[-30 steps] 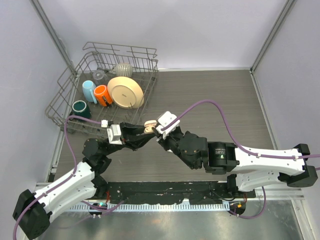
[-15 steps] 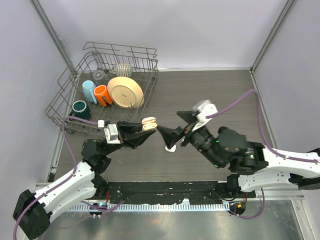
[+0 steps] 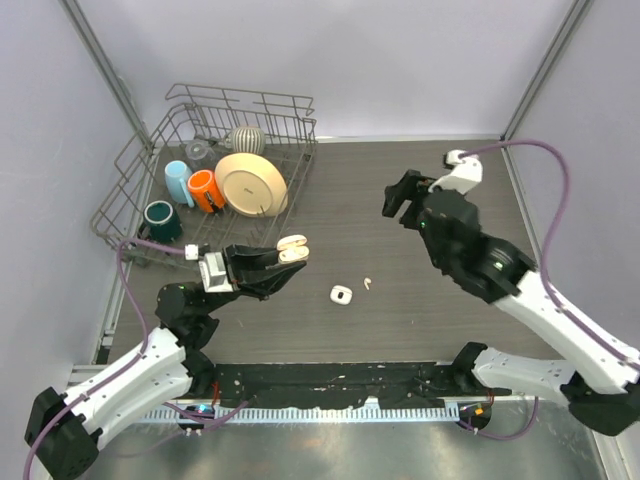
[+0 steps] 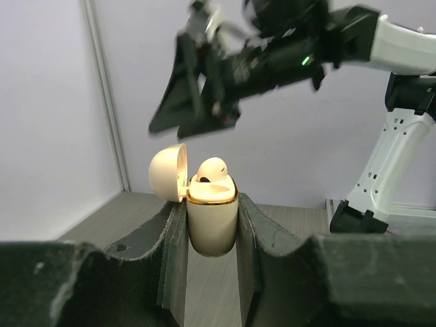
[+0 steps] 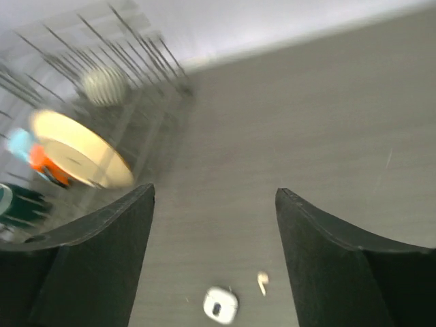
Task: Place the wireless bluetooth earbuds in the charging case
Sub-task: Pick up the earbud from the center of the board.
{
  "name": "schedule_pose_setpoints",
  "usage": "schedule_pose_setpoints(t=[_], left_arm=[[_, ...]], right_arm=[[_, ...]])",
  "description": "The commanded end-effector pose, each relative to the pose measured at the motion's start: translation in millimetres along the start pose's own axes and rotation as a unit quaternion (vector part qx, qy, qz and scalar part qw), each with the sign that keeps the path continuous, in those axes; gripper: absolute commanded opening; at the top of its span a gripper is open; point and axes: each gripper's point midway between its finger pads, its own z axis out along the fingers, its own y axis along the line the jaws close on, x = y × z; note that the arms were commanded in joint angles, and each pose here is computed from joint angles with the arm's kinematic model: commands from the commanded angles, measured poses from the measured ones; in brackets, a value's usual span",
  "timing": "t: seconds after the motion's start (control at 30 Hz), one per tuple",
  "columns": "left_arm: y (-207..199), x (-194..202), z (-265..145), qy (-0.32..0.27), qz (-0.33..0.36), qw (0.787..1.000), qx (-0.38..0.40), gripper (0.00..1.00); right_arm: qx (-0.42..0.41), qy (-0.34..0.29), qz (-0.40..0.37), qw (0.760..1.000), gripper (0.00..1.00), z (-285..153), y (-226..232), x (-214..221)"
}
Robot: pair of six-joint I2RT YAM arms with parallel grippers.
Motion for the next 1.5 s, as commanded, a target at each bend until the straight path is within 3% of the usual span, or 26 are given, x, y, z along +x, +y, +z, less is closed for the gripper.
schedule_pose_setpoints(t=[0.0,0.17,0.47,1.07,1.47], left_arm=[[-1,-17,0,-0.028,0.013,1.000,-0.002,0.00],[-2,-17,-6,-0.025,0.012,1.000,-0.007,0.00],[-2,-14,-11,-0.020,0.012,1.000,-0.015,0.00],[2,-4,-8,-0.006,0.009,1.000,-0.017,0.00],[4,0,-5,0.002,0.007,1.000,-0.016,0.00]], right_arm=[[0.006,0.241,0.039,0.970,0.72,25,-20,139],[0.057,0.325,0.042,0.943,0.66,28,-41,215],[0.123,0.370,0.015,0.921,0.64,36,-64,265],[0.124,0.402,-0.023,0.907,0.49,58,-59,304],[0.121,0.421,-0.050,0.898,0.46,64,-61,321]])
